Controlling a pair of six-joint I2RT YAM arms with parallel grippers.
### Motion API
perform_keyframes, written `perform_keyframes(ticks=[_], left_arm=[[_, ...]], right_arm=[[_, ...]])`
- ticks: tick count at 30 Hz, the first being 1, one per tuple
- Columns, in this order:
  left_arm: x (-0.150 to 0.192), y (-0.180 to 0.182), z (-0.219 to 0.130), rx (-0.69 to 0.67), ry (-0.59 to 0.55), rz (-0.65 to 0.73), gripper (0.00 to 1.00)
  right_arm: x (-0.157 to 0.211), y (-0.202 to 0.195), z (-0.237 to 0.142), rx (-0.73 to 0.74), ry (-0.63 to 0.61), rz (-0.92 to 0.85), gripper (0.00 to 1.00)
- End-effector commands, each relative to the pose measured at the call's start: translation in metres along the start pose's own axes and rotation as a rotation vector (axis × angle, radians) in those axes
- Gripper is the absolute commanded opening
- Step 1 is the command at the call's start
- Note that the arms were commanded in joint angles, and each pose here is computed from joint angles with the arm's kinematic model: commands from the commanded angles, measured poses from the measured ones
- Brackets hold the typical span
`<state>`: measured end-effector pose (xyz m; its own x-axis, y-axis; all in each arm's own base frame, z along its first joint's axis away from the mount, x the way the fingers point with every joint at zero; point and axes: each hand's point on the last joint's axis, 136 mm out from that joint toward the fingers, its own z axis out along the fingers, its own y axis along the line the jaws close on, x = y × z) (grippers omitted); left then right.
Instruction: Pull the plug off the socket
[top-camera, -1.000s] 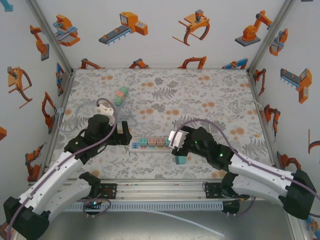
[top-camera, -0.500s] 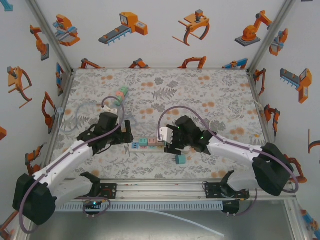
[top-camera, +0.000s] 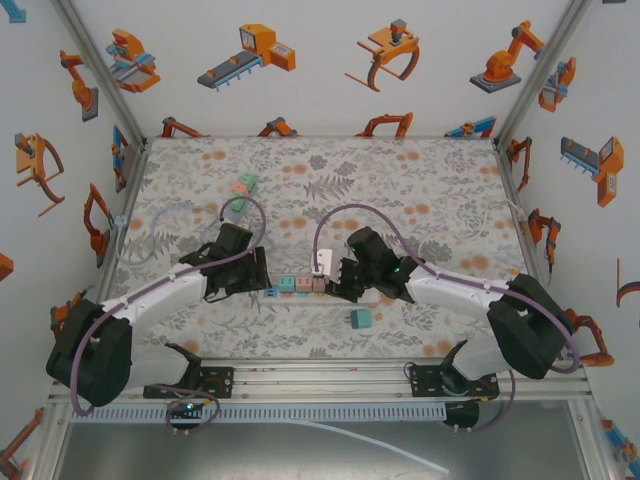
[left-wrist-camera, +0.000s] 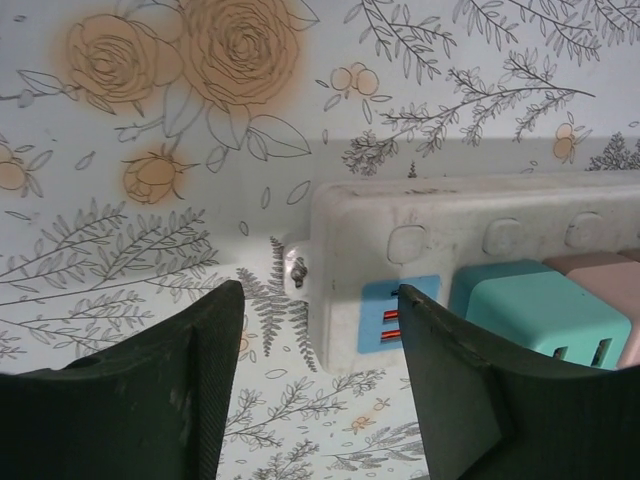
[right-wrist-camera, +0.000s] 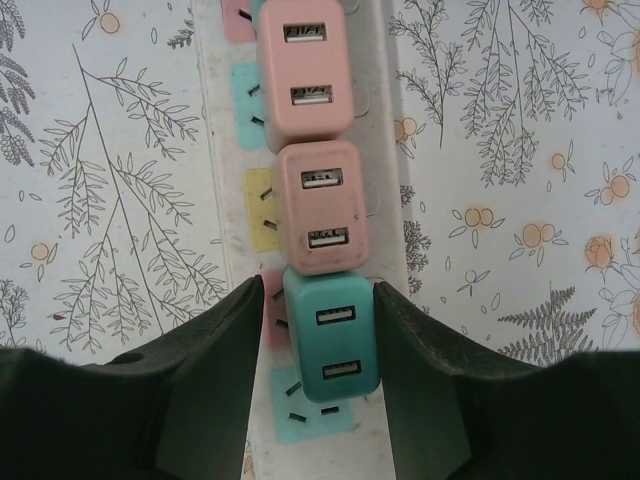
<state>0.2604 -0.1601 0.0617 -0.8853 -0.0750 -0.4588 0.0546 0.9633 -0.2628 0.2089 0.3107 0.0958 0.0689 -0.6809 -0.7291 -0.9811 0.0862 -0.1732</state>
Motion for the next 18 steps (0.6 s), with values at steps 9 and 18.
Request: perform_keyframes(ticks=[9, 18], left_arm=[[0.021, 0.002, 0.005, -0.042, 0.053, 0.021, 0.48], [0.040, 0.018, 0.005, -0.096, 0.078, 0.027, 0.41]], right_arm=[[-0.020, -0.009, -0.002, 0.010, -0.053, 0.020, 0.41], [-0.026, -0.014, -0.006, 0.025, -0.058, 0.013, 0.37]])
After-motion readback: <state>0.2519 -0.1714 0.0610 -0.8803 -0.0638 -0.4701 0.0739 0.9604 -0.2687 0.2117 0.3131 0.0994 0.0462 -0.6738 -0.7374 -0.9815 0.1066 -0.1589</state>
